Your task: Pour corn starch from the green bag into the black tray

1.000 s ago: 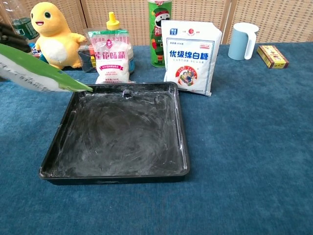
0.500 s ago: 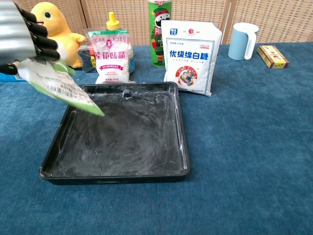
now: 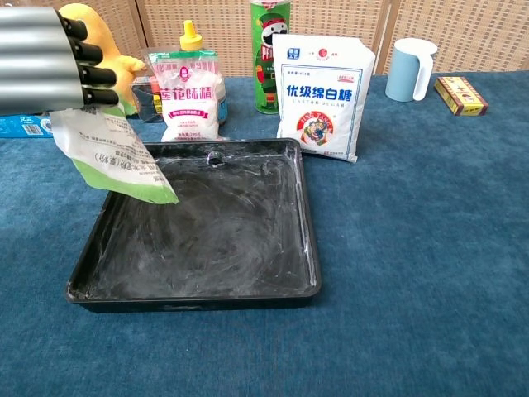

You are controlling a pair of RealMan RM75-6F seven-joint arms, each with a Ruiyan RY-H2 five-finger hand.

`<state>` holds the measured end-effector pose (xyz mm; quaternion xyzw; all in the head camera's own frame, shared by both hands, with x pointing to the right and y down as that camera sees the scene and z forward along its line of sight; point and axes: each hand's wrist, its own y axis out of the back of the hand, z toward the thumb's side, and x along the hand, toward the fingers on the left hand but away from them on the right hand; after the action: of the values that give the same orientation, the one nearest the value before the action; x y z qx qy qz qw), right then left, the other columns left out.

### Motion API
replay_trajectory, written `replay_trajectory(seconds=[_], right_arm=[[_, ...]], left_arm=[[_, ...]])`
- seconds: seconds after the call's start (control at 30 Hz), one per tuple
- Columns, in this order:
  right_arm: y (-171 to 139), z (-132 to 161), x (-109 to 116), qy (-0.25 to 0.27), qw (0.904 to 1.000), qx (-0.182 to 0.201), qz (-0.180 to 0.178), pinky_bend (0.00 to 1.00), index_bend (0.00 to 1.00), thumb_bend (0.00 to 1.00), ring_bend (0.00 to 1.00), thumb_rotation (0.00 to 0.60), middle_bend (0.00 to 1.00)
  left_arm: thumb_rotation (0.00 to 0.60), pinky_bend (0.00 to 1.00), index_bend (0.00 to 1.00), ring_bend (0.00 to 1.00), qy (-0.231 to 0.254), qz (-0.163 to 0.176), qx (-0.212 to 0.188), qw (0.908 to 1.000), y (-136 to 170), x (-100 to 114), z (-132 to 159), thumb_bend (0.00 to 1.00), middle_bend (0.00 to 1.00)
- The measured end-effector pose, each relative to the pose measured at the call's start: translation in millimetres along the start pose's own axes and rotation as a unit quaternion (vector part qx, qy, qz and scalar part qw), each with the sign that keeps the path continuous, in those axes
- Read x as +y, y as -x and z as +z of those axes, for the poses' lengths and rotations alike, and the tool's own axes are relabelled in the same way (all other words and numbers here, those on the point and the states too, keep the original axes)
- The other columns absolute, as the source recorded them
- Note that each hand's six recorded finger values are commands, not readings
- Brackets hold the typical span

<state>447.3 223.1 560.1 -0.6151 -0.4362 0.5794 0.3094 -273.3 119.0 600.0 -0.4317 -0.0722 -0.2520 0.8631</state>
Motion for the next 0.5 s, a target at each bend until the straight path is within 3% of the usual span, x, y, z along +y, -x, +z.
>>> replay_trajectory(seconds=[0.33, 0.5], right_arm=[[0.3, 1.0, -2.5, -0.004, 1.0000, 0.001, 0.003, 0.16, 0.00, 0.00, 0.01, 0.600, 0.00], [0.2, 0.3, -1.8, -0.003, 1.0000, 0.000, 0.002, 0.16, 0.00, 0.00, 0.01, 0.600, 0.00]], left_arm=[[0.600, 0.63, 0.80, 0.58, -0.083, 0.008, -0.041, 0.9956, -11.6, 9.6, 4.2, 0.45, 0.68], [0.600, 0.63, 0.80, 0.58, -0.102, 0.009, -0.054, 0.9933, -15.8, 14.3, 5.9, 0.46, 0.68]])
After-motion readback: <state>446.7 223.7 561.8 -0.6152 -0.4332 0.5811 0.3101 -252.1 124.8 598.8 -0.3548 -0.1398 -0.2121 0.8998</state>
